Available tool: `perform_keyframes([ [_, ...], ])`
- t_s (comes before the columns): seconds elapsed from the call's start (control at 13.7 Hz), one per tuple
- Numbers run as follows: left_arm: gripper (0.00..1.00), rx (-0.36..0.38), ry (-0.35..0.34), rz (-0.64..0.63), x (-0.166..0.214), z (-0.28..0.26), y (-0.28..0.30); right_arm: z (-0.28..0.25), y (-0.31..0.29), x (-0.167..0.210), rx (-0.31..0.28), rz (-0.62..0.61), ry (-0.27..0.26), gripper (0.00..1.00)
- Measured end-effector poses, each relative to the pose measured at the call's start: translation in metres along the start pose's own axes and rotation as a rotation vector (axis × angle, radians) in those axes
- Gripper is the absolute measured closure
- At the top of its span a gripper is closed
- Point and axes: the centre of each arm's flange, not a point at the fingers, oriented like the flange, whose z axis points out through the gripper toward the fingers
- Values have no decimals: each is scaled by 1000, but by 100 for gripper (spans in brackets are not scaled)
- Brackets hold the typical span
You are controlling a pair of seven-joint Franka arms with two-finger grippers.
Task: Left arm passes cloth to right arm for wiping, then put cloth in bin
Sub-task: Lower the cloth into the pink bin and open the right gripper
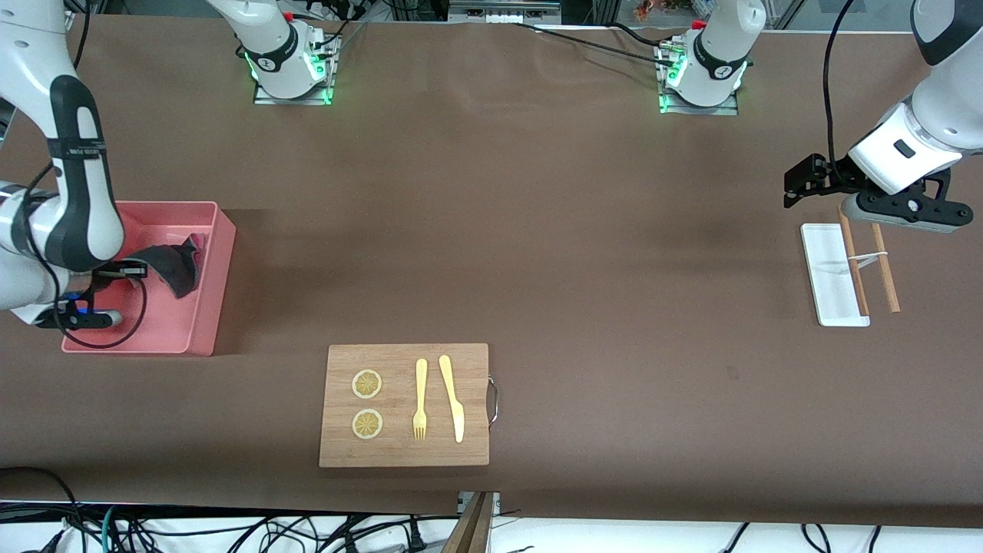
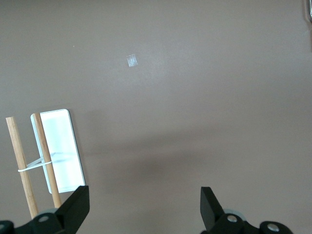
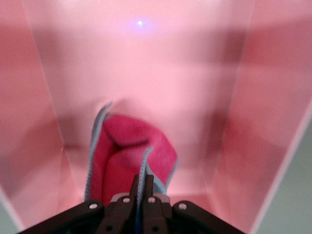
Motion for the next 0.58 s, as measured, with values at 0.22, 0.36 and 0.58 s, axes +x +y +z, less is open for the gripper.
perform_keyframes([
  [0.22, 0, 0, 0, -1, 0, 0, 0, 12, -1, 6, -2, -1, 11, 71],
  [0.36, 0, 0, 1, -3, 0, 0, 0, -1, 0, 5, -4, 1, 30, 52],
  [0.58, 0, 0, 4, -5, 0, -2, 0, -54, 1, -18, 10, 7, 36, 22],
])
